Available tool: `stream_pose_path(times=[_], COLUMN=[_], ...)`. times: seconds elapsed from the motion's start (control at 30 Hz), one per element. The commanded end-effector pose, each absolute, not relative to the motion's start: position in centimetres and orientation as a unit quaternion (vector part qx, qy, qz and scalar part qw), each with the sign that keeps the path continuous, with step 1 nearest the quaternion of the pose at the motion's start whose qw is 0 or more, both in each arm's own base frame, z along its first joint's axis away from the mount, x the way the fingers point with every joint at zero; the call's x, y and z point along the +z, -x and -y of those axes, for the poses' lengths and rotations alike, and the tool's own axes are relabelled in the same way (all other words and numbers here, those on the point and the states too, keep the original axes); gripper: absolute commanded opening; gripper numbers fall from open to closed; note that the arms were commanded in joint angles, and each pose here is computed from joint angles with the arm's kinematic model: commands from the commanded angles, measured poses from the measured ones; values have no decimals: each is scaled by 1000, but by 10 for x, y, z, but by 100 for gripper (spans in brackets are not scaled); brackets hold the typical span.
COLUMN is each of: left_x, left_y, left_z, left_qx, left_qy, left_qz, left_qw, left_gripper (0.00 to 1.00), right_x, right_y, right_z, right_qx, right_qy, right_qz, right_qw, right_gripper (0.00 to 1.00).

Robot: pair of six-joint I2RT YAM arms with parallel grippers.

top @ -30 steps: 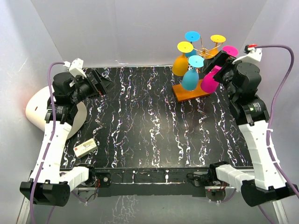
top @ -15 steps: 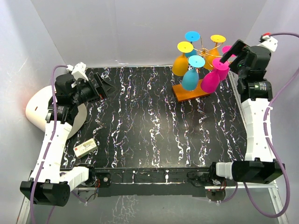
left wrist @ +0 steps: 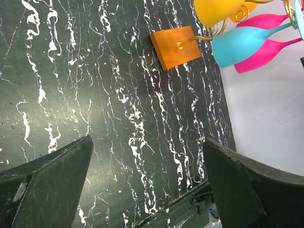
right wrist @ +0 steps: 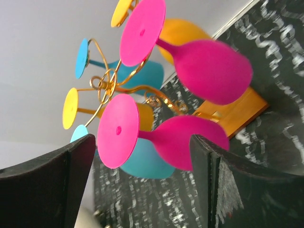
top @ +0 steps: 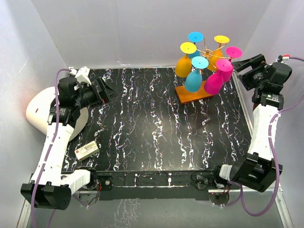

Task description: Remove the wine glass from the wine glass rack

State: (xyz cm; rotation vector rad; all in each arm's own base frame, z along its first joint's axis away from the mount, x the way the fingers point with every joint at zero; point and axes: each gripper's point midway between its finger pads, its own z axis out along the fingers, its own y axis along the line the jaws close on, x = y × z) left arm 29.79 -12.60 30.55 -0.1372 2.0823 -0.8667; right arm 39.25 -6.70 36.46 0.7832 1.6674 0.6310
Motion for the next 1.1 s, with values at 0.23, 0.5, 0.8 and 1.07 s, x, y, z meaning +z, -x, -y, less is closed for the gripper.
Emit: stream_pose_path(times=[0.23, 0.5, 0.8, 1.07], left_x=[303, 301, 300, 305], left_y=[-293, -297, -297, -298], left_z=[128, 130, 129, 128], left_qx=[-357, -362, -361, -355], left_qy=[50, 52, 54, 53], left_qz=[-833, -833, -834, -833], left_qw=[419, 414, 414, 420], left_gripper=[99, 99, 99, 99], right_x=[397, 388, 382, 383], right_y=[-400, -400, -404, -411], right_z=[37, 34, 37, 45], right_qx=[413, 443, 457, 460], right_qy=[-284, -305, -325, -348], right_qz=[-645, -630, -615, -600], right_qw=[576, 561, 554, 555], right_gripper=[64, 54, 46, 40])
